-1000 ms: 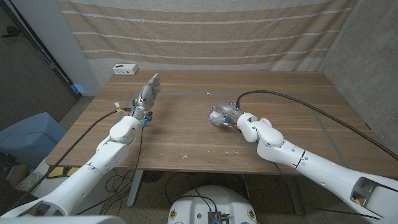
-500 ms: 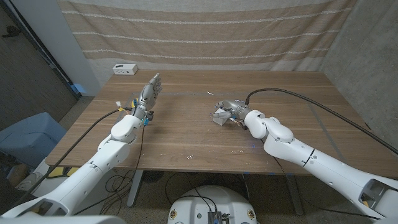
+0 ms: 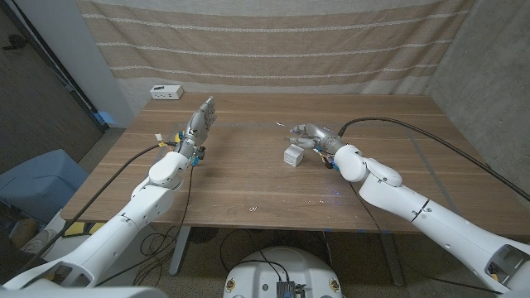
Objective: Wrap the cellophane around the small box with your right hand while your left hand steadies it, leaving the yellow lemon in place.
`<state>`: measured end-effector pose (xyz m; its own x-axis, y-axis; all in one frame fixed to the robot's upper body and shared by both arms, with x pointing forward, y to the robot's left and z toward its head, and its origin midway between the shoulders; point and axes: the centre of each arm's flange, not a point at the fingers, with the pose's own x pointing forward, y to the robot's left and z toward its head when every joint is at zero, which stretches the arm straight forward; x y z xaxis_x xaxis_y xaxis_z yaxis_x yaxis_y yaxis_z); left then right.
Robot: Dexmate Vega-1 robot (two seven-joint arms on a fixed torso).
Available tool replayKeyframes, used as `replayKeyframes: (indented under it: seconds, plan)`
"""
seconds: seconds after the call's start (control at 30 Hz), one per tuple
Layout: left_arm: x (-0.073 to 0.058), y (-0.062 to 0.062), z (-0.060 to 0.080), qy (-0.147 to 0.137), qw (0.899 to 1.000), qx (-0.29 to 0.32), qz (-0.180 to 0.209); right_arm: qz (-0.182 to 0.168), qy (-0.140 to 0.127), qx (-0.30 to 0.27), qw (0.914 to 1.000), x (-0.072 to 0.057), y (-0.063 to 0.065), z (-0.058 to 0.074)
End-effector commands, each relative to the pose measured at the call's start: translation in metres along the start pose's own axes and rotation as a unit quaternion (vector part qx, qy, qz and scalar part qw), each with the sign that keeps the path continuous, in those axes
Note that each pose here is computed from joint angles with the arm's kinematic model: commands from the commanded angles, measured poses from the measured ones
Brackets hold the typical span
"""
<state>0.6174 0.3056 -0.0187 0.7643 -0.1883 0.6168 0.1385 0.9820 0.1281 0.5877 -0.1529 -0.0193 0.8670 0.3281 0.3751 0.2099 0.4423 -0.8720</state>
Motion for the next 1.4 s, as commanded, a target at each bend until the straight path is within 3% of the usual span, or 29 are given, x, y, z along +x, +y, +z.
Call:
replayKeyframes:
  seconds: [0.03,0.2,0.47,0.7,0.9,1.4]
  plan:
    - [0.002,-0.002,0.0,0.0,1.0,-0.002,-0.003,-0.1,0.053,0.014,0.9935,0.002,-0.023,-0.01]
    - [0.001,-0.002,0.0,-0.001,1.0,0.0,-0.001,-0.113,0.07,-0.007,0.991,0.007,-0.028,-0.011]
    - [-0.001,0.0,0.0,0.002,1.0,0.0,0.003,-0.09,0.115,-0.053,0.9879,0.017,-0.032,-0.019]
    - [-0.002,0.0,-0.001,0.005,1.0,0.0,0.006,-0.082,0.157,-0.104,0.9788,0.026,-0.033,-0.027]
    - [-0.002,0.0,0.0,0.004,1.0,0.001,0.008,-0.046,0.191,-0.138,0.9707,0.035,-0.031,-0.036]
    - [-0.002,-0.002,0.001,0.004,1.0,0.003,0.008,-0.017,0.243,-0.186,0.952,0.048,-0.024,-0.056]
